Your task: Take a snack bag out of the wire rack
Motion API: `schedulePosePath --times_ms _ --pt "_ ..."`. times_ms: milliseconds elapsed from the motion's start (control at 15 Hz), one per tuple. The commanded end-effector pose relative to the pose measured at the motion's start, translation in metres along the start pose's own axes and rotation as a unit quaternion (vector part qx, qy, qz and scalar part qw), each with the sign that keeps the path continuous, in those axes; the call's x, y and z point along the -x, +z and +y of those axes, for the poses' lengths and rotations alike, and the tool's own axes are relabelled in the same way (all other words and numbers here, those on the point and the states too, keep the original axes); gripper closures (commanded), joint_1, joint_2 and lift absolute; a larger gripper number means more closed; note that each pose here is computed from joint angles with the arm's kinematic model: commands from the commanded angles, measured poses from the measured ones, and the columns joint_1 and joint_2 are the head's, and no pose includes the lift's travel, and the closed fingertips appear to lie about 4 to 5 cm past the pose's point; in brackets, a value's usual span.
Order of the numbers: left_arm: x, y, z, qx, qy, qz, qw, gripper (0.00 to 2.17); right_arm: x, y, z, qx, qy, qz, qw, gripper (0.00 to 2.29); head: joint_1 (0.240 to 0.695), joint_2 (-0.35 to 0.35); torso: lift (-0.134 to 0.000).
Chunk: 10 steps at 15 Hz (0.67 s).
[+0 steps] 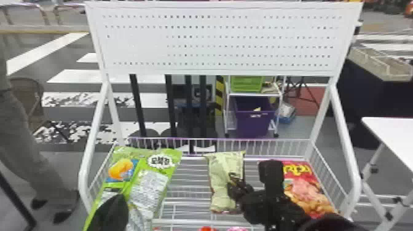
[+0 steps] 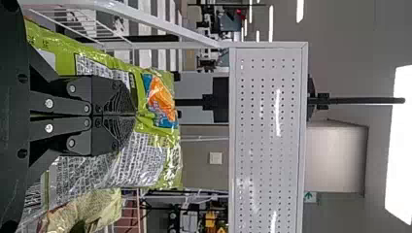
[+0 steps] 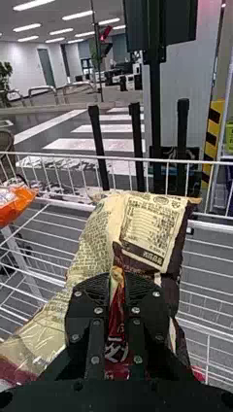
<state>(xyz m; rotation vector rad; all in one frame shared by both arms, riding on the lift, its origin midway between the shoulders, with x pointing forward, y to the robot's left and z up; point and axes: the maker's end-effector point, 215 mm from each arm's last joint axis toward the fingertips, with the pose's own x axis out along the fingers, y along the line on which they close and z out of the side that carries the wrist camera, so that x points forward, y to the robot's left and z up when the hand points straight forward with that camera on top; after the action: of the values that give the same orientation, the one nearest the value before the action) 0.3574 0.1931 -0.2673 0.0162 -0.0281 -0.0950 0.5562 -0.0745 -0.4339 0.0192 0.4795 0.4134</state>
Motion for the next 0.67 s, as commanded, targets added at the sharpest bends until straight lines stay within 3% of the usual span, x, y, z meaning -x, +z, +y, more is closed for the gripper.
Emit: schedulePosePath --times_ms 0,200,333,600 --pt "-0.001 -0.001 0.000 0.000 0.000 0.001 1.0000 1.87 0.015 0.025 0.004 0.005 -0.001 -0.030 0.9995 2.25 0.499 0.000 0.000" --pt "-0.001 -0.001 0.000 0.000 0.000 0.001 1.0000 1.87 0.053 0.053 -0.006 0.010 -0.014 -0.074 0.9971 2.25 0.499 0.000 0.000" --pt "-0.001 -0.001 0.000 0.000 0.000 0.001 1.0000 1.87 0.091 0.064 -0.025 0.022 -0.044 -0.102 0.9935 2.25 0.499 0.000 0.000" --pt "-0.003 0.000 0.000 0.001 -0.002 -0.002 1.0000 1.87 0.192 0.045 -0.064 0.003 -0.100 -0.149 0.9837 2.25 0.499 0.000 0.000"
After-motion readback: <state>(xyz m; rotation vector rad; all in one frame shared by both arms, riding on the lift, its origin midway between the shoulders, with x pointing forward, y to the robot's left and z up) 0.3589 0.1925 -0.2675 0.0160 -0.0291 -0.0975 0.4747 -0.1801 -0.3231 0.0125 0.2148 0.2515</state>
